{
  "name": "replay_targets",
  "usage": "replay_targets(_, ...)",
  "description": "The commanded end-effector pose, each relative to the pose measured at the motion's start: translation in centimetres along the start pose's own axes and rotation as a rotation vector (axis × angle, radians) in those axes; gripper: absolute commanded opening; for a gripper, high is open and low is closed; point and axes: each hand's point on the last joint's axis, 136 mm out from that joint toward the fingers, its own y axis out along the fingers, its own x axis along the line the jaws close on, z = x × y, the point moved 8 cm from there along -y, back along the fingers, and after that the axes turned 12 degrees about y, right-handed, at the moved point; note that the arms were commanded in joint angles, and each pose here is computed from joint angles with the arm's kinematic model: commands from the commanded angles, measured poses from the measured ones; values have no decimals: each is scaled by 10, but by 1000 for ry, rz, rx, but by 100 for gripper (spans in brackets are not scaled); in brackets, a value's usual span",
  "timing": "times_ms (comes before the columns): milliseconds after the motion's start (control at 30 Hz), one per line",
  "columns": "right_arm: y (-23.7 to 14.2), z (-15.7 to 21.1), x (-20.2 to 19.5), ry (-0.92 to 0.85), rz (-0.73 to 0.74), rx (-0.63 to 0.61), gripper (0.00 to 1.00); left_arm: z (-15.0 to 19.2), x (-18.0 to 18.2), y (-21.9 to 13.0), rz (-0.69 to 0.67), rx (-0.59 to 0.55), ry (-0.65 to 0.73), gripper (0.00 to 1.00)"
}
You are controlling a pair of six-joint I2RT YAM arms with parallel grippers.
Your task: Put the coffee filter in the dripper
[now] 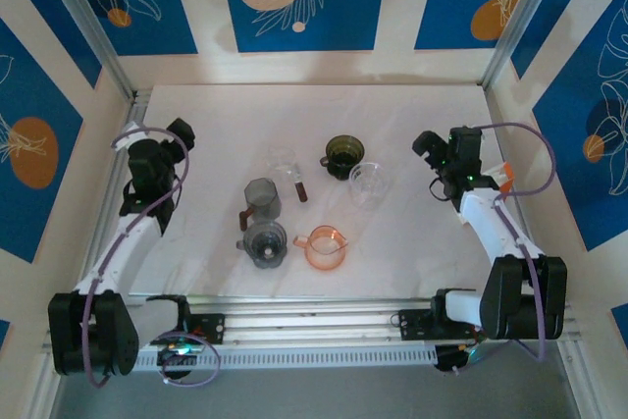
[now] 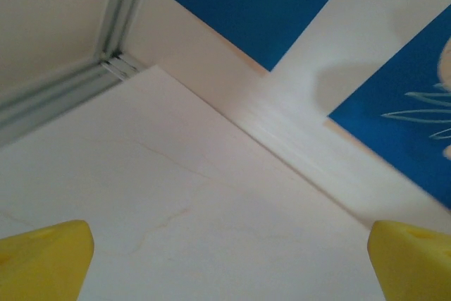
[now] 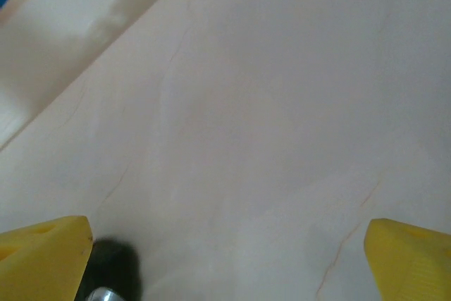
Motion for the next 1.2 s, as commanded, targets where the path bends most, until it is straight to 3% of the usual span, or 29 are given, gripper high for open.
replay_targets(0,-21,23,21,-63,-67,176,99,12,-10,-11,184,58,-183,100)
replay_targets(67,-29,40,34,-140,-71,251,99,9,-21,-18,291,84,-208,100)
replay_targets(167,-37,67,43,-253,-33,308,99,12,-44,-24,391,223,-159,100)
replay_targets(367,-53,114,54,-457,-22,391,97,41,-79,-51,558,395,-73,99)
replay_targets(533,-51,106,32,-358,116,345,89,66,-79,-71,581,472,-25,97)
replay_targets(700,-28,94,18,-212,124,408,78,85,-71,-83,584,519,0,97)
replay_targets(1167,18,101,26,-159,197,471,49,93,-66,-92,612,553,-7,97)
